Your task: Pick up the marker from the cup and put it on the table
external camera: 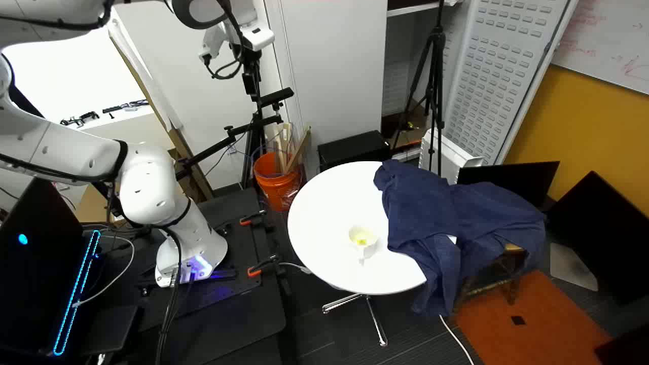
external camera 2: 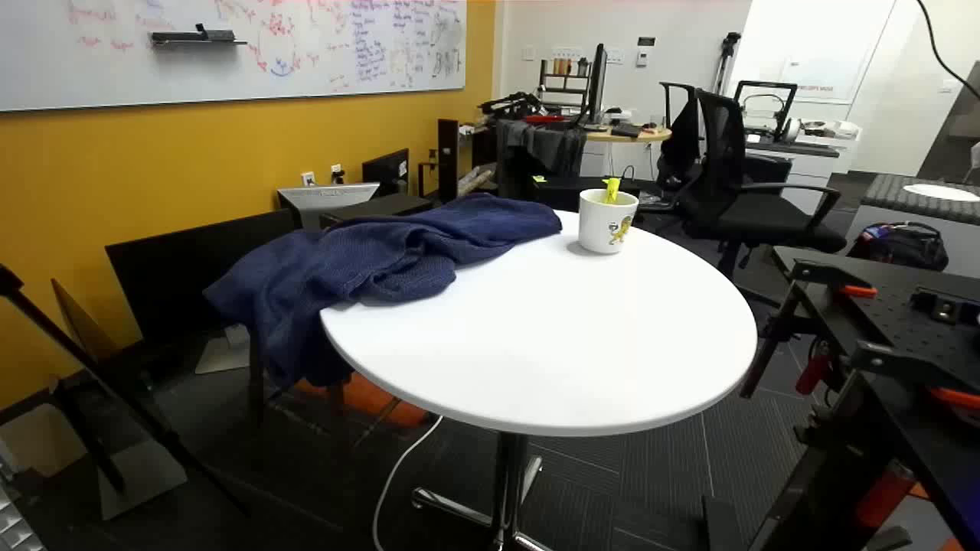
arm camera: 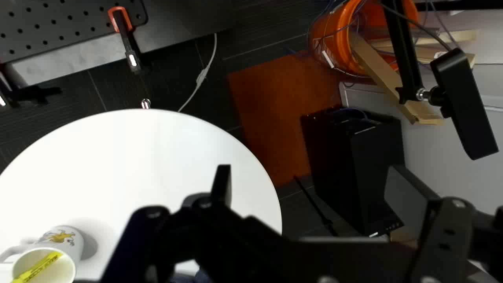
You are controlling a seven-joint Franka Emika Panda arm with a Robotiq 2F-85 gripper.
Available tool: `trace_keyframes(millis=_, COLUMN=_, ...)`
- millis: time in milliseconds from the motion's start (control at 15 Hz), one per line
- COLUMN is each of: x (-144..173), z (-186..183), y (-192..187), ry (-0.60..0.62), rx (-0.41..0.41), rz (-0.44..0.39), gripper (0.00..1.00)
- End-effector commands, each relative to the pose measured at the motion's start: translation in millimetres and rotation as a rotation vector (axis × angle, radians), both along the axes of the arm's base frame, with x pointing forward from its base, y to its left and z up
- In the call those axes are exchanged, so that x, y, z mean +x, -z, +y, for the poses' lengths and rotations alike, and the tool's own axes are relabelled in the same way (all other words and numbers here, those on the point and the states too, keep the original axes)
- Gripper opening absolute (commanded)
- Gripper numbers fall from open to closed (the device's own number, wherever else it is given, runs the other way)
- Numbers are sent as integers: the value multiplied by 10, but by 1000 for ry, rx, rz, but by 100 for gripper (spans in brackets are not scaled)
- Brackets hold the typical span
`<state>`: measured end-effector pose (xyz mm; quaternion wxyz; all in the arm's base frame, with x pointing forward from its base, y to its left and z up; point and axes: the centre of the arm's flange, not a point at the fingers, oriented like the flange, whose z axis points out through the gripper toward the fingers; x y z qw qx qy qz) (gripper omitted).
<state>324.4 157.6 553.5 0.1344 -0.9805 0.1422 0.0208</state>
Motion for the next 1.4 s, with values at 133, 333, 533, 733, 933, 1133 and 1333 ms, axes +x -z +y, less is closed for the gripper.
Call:
trace_keyframes(millis=133, x=0, z=0, y=0, ry=0, rx=0, rz=0, gripper=100)
trace_keyframes(millis=333, x=0, z=0, y=0, ry=0, rx=0, rz=0, gripper=100)
trace_keyframes(millis=533, x=67, z=-69, y=-44, ry=41, rx=1, rz=-33, gripper=100)
trace_keyframes(millis=733, x=185, z=-233, y=-134, ry=112, rx=21, rz=-82, gripper=100)
trace_keyframes(millis=933, x=298, z=-420, y=-200, ry=190, rx=33, rz=-137, gripper=100)
trace_keyframes(millis=1133, x=432, z=-604, y=-245, ry=309, rx=15, rz=-200, gripper=100)
trace_keyframes(millis=1333, x=538, z=-797, y=-287, ry=447, rx=-8, rz=-247, gripper=100)
